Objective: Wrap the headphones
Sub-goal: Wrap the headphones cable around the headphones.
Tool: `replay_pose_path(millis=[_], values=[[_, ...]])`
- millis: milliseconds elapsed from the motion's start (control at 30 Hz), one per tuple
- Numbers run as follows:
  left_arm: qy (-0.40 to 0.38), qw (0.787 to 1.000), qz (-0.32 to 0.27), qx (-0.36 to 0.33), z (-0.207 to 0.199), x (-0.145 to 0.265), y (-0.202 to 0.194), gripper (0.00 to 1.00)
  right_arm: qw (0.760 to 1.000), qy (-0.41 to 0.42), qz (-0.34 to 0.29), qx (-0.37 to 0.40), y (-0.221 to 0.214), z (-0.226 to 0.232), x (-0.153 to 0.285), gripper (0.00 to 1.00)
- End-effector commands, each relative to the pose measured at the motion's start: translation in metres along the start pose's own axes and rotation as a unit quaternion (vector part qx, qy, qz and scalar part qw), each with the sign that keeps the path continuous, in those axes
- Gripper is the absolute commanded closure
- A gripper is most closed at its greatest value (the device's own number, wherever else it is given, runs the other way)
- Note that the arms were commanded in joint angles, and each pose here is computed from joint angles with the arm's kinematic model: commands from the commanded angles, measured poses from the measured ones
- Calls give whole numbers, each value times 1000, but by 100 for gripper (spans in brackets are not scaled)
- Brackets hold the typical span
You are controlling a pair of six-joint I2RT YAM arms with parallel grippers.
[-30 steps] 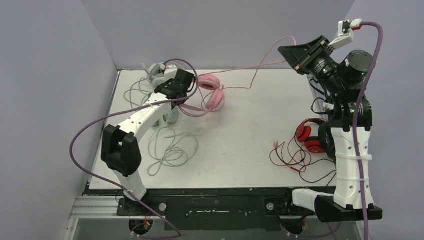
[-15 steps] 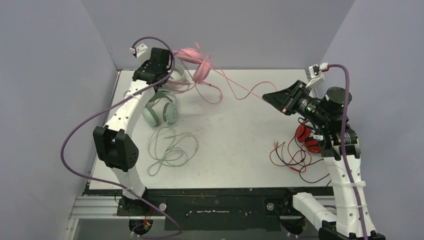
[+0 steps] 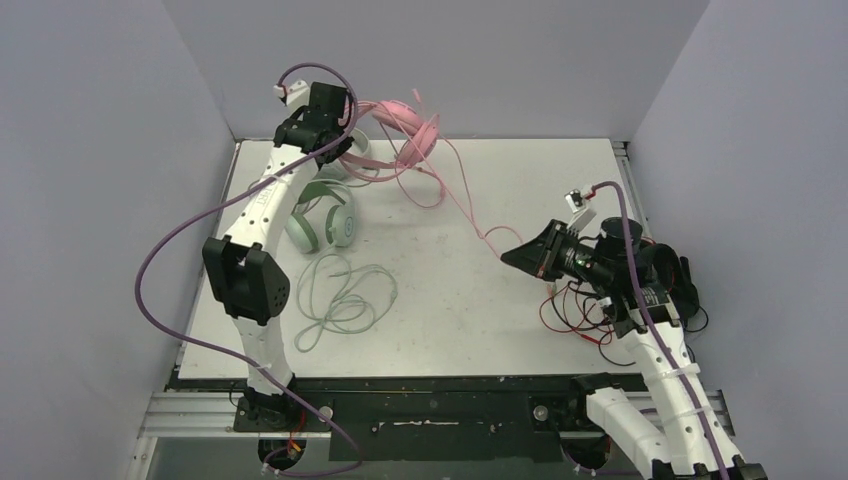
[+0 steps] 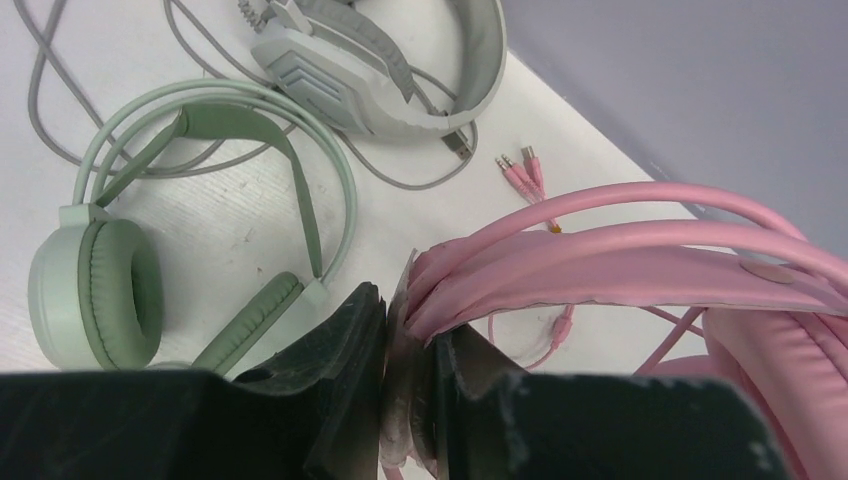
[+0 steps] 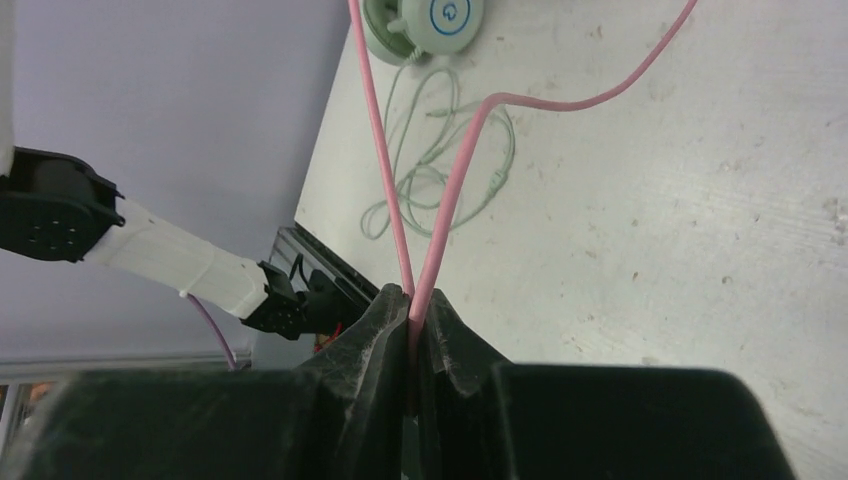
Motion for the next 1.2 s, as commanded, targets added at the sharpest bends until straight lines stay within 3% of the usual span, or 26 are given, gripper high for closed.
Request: replay_pose_path(millis=[0,167,367,633,867,1167], values=[[-67,986,-78,131,-32,12,69,100,999,23,48,-1,-33,-2,-11,100],[-103,986,-45,125,-47,17,56,100,995,43,93,18,-62,12,-41,100],[-137,986,0,93,-64,28,19,100,992,46,99,62,-62,36,-80,100],[-201,974,64,79,-73,48,5,100,988,-11,144,59,-91,-7,-112,100],[-246,965,83,36,-68,83,12,100,993,-66,98,32,-75,-51,-101,100],[-250,965,74,-17,-33,123,19,100,988,-145,47,23,-55,-90,-85,100]])
Point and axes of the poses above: each gripper's point midway between its finger pads, its own x axis back along the fingers, its own z axis along the line the jaws close on, y = z × x, the point moved 2 cm from there along x, back along the fingers, and after that the axes turned 7 degrees about x, right-handed, at the moved point
